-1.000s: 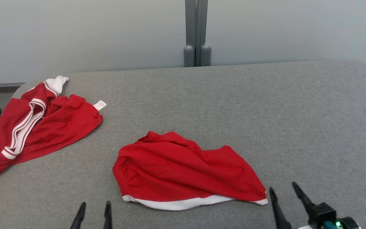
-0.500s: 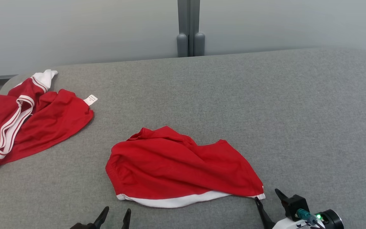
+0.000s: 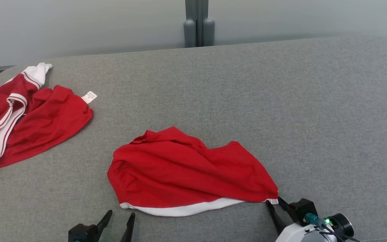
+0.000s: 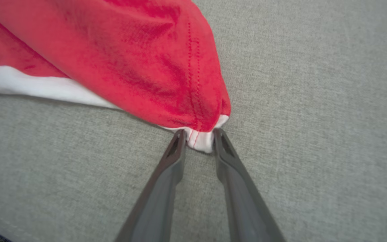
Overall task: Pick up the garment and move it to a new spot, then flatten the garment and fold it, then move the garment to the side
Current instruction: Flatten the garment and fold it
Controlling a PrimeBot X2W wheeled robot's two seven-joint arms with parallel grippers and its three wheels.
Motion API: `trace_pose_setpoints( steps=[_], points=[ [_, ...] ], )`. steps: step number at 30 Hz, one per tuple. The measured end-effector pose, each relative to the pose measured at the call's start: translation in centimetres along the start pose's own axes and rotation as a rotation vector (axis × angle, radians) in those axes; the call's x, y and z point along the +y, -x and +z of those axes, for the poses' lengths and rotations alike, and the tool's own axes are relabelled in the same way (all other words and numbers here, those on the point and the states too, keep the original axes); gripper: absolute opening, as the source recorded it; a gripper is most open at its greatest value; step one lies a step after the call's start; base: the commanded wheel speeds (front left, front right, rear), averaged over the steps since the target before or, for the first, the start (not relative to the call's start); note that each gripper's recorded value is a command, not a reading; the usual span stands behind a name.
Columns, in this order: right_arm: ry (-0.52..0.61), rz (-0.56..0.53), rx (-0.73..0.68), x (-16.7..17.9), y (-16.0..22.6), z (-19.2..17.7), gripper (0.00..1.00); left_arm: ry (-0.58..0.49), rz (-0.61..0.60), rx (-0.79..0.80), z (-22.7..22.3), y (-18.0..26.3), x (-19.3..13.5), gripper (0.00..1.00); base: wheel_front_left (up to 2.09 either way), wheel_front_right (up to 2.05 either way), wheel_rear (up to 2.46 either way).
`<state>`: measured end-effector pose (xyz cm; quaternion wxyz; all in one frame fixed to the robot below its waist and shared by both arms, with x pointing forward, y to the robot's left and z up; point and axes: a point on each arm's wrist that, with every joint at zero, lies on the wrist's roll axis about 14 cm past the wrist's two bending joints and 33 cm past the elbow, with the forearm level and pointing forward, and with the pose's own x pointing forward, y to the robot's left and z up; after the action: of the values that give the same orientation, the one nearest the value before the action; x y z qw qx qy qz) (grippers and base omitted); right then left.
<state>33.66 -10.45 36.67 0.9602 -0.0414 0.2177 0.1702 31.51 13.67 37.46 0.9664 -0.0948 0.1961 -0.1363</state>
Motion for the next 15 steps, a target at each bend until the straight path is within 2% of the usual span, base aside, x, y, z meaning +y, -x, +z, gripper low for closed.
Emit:
trace_pose_setpoints(
  steps=[2,7,15],
  points=[
    [-0.002,-0.002,0.001,0.0,0.0,0.0,0.35,0.007,-0.001,0.006,-0.2,0.0,0.0,1.0,0.0,0.0,0.0],
    [-0.005,-0.007,0.0,-0.2,0.0,0.0,0.4,0.01,-0.004,0.015,-0.4,-0.1,0.0,1.0,0.0,0.0,0.0],
    [-0.008,-0.011,0.001,-0.5,-0.4,0.1,0.38,0.026,-0.026,0.003,0.4,-1.1,-0.4,1.0,0.0,0.0,0.0]
  ],
)
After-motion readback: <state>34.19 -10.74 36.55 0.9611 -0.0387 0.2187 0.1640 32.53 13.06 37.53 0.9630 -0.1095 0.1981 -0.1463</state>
